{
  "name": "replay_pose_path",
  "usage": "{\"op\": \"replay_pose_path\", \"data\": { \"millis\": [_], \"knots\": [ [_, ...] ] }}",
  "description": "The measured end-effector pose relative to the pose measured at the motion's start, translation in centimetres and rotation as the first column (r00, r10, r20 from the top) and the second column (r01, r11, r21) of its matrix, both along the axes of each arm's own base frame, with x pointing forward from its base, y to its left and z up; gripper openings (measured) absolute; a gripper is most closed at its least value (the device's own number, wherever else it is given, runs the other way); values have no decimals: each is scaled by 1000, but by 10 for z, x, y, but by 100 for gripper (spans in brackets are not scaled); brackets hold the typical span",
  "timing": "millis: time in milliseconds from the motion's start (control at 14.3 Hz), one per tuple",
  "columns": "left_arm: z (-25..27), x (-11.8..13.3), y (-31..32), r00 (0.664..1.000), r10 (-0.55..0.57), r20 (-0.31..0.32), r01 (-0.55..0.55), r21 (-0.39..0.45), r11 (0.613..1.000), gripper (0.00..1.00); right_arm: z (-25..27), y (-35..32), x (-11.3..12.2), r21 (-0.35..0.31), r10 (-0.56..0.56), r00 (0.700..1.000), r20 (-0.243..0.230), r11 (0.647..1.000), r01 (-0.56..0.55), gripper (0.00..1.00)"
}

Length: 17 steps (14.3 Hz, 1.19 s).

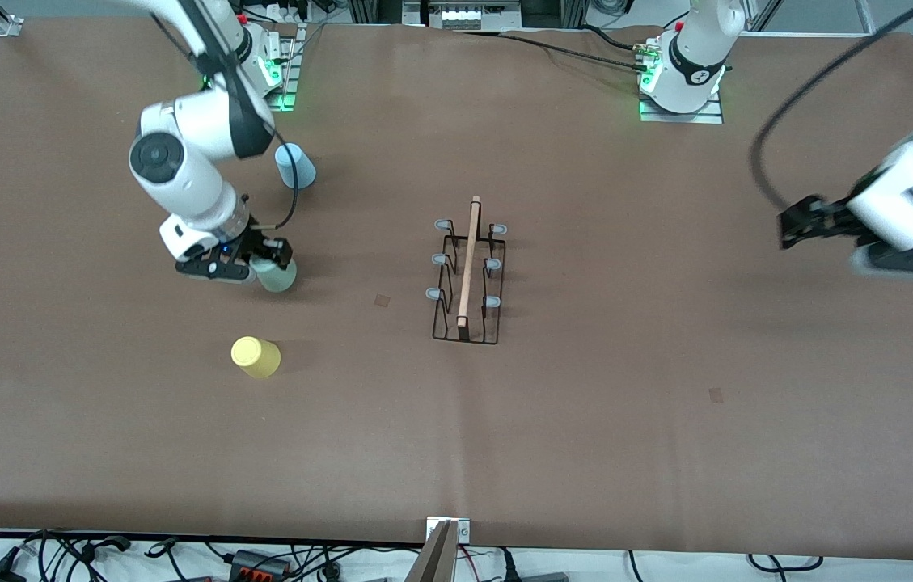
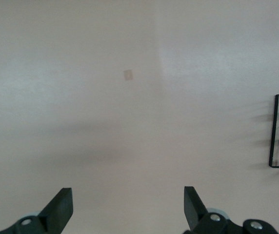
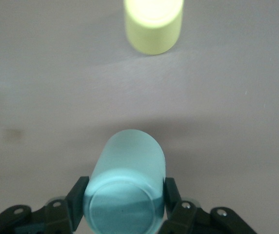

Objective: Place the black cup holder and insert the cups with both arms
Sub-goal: 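Carry the teal cup with the right gripper onto a rack peg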

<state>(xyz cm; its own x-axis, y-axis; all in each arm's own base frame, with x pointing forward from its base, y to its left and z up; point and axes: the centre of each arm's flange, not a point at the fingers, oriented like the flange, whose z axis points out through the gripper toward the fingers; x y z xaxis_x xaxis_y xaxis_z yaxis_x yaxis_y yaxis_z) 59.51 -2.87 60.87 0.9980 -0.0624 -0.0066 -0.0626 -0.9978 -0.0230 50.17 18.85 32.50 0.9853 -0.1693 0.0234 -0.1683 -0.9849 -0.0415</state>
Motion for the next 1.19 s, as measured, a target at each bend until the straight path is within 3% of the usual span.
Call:
{"op": "replay_pose_path", "data": {
  "millis": [140,279,419,629,908,1188],
  "knots": [
    [10,-12,22,997,26,69,-26,0,1000,100,43,48,-23,0,-73,997,-10,997,73,67],
    [10,-24,24,996,31,89,-31,2,1000,100,80,101,-43,13,-152,988,-2,988,152,67],
    [10,-32,20,998,26,61,-26,5,1000,100,102,146,-60,46,-224,975,10,974,223,67],
    [16,-40,19,1000,25,16,-25,7,1000,100,98,198,-80,68,-302,953,-19,951,303,67],
    [18,-40,17,1000,22,12,-22,1,1000,100,83,248,-84,99,-337,940,-59,935,342,67],
    [17,-40,16,1000,21,9,-21,0,1000,100,69,258,-71,144,-344,937,-58,926,349,67]
  ]
}}
